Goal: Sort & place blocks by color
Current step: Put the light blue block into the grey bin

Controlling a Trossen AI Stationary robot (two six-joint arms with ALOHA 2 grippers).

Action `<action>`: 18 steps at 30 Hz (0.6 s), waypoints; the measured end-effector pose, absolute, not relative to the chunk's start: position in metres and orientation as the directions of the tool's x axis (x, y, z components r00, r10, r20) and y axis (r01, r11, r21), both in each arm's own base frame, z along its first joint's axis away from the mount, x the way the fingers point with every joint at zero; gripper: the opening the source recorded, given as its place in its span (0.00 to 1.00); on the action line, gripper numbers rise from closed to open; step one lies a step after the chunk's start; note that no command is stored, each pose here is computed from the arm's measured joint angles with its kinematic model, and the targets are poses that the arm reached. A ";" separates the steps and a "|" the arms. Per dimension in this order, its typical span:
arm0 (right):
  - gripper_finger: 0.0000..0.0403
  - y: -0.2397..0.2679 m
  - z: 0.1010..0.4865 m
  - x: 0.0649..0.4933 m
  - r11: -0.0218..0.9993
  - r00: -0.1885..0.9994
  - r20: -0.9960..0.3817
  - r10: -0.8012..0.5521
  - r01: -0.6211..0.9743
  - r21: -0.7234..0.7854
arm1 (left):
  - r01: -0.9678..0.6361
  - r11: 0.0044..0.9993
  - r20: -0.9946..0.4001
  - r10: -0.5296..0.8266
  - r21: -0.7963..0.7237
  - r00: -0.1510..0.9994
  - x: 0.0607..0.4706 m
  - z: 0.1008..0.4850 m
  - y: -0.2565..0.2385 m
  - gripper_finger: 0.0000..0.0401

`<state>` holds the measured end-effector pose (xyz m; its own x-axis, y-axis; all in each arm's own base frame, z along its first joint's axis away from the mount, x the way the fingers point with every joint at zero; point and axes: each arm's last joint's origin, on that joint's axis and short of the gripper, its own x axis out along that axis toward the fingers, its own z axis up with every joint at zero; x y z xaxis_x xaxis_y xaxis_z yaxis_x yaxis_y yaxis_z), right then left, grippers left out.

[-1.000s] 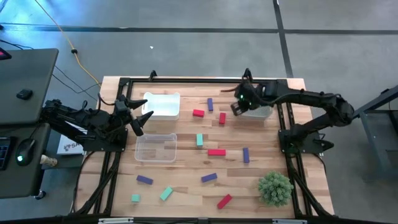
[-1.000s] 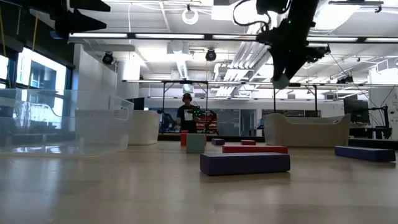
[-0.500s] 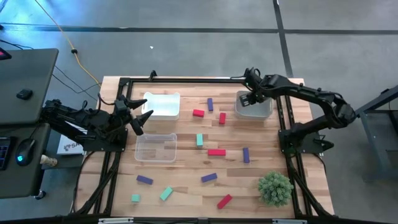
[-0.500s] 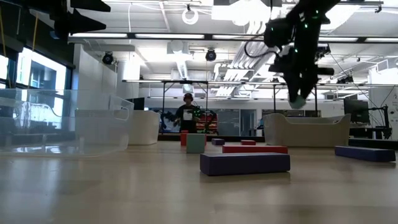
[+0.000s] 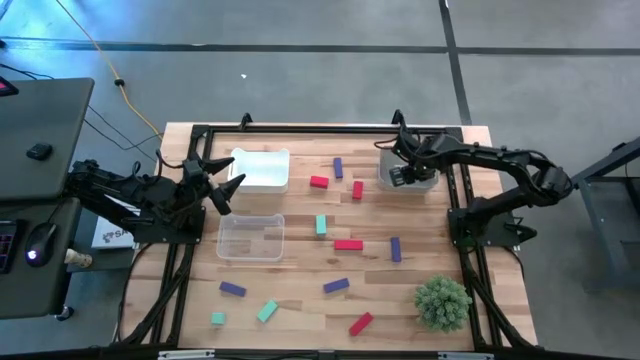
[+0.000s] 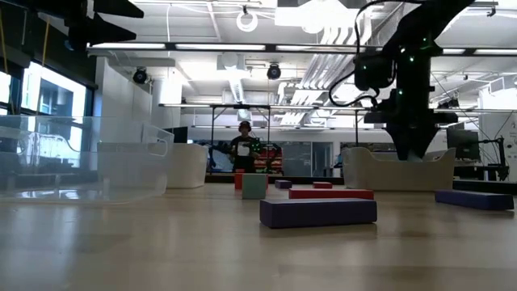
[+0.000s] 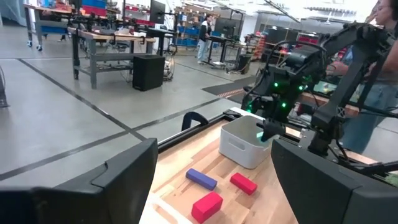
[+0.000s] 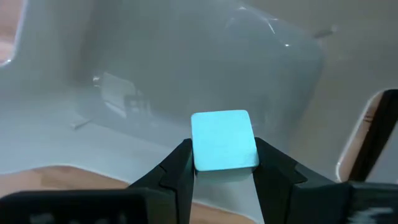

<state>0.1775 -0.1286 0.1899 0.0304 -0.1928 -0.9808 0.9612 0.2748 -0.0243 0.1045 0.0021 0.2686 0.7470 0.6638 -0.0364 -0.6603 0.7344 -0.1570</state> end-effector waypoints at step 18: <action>0.28 -0.137 0.175 0.169 0.247 0.058 -0.977 -0.207 0.969 0.005 | -0.661 0.739 -0.036 0.663 -0.127 0.748 0.105 0.269 0.002 0.76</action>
